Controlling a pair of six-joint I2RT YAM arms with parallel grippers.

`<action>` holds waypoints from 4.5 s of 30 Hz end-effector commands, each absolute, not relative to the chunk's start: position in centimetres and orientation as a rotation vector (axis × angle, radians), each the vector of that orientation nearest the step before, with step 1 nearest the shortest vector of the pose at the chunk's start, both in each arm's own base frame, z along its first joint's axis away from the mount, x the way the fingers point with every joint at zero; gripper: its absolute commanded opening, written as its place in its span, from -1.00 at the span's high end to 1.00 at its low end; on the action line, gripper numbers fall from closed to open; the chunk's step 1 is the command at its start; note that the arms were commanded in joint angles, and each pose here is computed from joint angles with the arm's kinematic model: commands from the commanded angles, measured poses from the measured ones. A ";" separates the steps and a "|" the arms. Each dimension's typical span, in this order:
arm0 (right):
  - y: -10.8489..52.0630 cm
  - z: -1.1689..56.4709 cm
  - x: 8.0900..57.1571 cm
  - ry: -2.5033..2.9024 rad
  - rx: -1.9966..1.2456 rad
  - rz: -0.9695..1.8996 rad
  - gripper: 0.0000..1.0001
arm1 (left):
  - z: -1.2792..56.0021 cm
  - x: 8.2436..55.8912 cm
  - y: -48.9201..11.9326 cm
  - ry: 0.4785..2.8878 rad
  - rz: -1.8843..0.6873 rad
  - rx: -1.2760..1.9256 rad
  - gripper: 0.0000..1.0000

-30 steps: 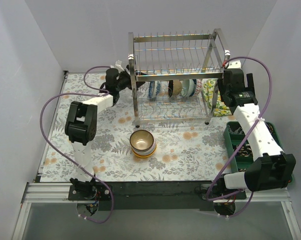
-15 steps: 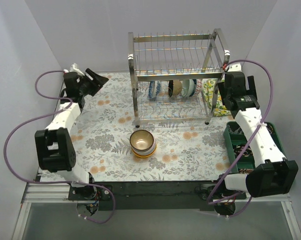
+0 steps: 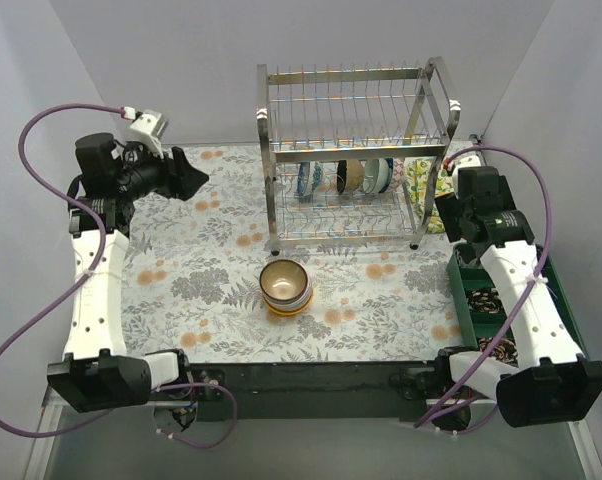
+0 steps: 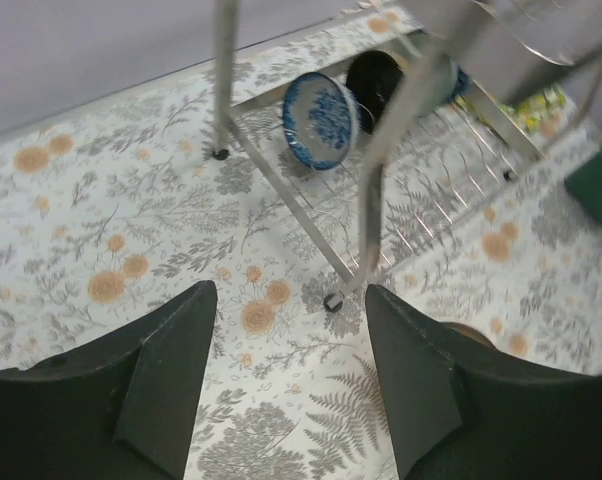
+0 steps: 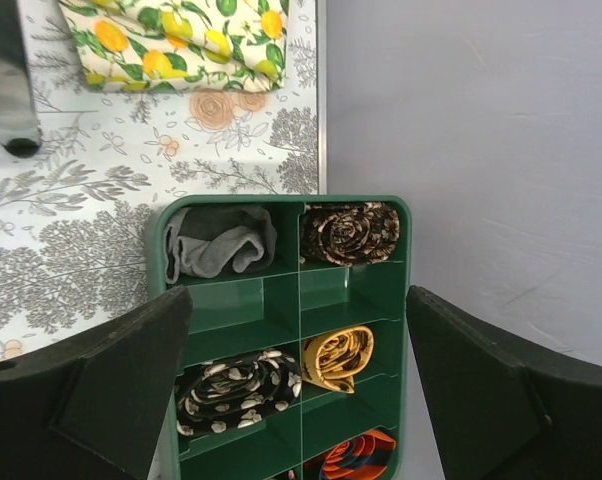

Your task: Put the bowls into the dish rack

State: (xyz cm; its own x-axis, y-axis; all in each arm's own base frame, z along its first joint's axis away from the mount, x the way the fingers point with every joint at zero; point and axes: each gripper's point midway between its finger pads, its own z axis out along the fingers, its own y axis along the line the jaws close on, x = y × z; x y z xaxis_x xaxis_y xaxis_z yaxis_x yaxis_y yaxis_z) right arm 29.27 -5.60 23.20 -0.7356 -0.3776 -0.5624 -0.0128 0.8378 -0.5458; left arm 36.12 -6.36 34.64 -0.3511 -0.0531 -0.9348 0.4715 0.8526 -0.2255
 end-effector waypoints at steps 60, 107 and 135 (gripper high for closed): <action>4.7 28.1 21.1 2.087 -0.220 0.316 -0.95 | 12.6 16.9 -24.1 1.748 -0.313 2.125 0.38; 0.8 27.5 22.6 2.110 -0.139 0.071 -0.89 | 29.6 21.9 -37.5 1.482 -0.624 1.676 1.00; -7.2 28.1 22.2 2.203 -0.035 -0.458 -0.97 | 32.0 24.1 -50.4 1.473 -1.662 0.513 1.00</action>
